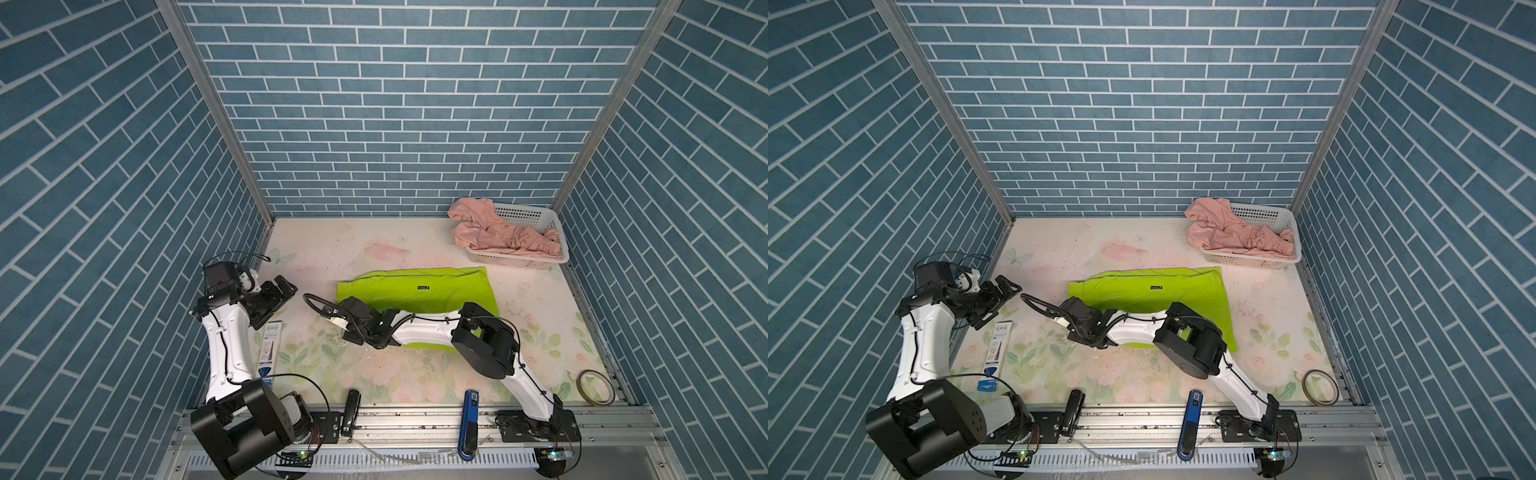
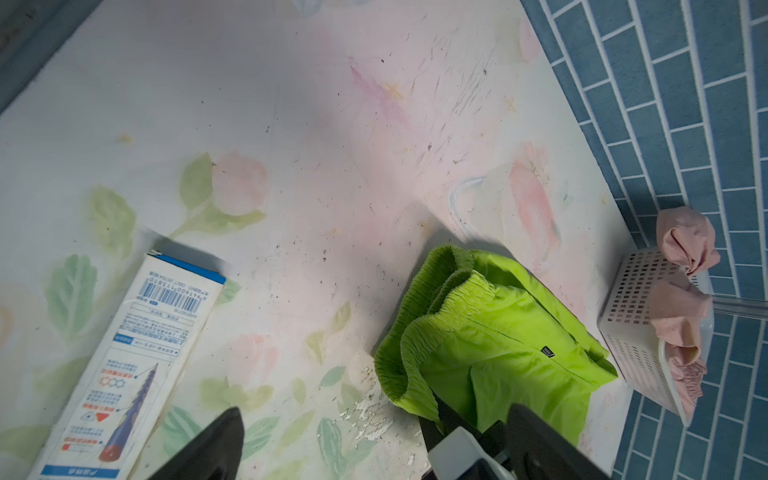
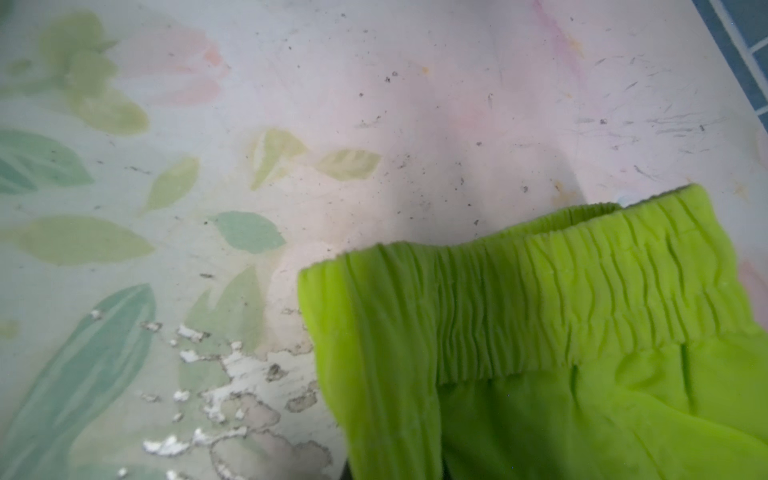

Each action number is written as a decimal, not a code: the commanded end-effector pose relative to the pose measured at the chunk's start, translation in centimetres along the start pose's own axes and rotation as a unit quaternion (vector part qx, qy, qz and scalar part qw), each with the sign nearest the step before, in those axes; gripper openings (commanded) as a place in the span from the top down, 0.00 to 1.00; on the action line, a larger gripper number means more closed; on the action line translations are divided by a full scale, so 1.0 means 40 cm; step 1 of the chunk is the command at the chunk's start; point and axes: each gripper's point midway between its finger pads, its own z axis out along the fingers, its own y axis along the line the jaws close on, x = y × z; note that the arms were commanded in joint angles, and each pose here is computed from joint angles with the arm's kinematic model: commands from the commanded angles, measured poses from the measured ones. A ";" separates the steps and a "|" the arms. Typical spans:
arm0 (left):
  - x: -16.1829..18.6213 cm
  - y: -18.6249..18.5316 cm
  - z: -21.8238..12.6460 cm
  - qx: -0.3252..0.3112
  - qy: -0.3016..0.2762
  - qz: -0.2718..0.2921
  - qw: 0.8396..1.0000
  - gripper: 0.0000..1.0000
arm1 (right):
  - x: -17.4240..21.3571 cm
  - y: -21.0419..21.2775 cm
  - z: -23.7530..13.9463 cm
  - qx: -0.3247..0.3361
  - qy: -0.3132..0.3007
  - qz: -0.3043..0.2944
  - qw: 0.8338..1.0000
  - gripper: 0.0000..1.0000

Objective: Fold and stack the shorts

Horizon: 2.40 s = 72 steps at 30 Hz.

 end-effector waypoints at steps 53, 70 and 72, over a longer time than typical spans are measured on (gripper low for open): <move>0.171 -0.202 0.197 0.116 0.114 0.058 0.985 1.00 | -0.084 -0.146 -0.401 -0.084 -0.214 0.196 0.953 0.43; -0.019 -0.177 -0.049 0.099 0.022 0.030 0.994 1.00 | -0.016 0.139 -0.168 -0.296 -0.034 0.196 0.934 0.94; -0.027 -0.190 -0.052 0.106 0.025 0.031 0.994 1.00 | 0.004 0.152 -0.128 -0.302 -0.002 0.215 0.929 0.97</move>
